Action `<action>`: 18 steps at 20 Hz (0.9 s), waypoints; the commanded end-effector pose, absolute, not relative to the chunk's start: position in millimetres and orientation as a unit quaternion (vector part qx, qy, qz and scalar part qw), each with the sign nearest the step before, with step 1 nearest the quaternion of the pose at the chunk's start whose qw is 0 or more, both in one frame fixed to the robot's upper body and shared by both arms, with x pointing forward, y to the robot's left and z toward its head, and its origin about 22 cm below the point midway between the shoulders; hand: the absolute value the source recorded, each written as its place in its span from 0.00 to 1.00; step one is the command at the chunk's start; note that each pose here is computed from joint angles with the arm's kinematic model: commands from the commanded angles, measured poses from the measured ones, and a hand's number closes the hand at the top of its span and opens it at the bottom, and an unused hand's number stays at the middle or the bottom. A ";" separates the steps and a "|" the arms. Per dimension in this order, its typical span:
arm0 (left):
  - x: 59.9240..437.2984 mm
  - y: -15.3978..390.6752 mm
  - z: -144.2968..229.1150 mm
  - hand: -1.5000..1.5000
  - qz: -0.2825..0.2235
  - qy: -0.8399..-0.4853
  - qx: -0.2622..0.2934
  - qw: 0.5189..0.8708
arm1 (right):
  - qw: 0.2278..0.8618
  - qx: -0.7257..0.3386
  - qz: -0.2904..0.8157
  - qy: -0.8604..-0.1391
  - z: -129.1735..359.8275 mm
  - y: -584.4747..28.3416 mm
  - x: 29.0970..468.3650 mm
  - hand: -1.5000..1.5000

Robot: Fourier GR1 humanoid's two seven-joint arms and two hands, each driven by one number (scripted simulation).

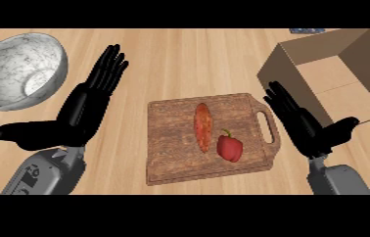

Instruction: Pick the sweet potato from the cutting board and place it in the cardboard box

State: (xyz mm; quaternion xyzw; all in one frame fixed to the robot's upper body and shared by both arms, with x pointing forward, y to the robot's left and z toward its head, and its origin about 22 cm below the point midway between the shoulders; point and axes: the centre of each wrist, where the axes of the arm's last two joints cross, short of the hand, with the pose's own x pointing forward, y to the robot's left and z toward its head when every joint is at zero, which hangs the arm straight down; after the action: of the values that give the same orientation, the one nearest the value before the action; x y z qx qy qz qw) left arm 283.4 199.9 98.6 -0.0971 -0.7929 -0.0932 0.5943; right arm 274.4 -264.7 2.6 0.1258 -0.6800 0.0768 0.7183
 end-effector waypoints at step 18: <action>293.0 269.7 59.8 0.50 -0.228 -0.752 0.051 0.616 | 0.458 -0.170 0.391 -0.780 145.1 -264.3 289.8 0.00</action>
State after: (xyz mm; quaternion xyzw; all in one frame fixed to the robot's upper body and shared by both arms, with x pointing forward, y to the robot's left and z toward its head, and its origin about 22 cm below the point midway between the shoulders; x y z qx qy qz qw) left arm 291.9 265.5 69.3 0.0434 -0.7583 -0.2245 0.6105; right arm 298.5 -278.5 148.4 -0.1495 -0.7908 0.3224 0.4984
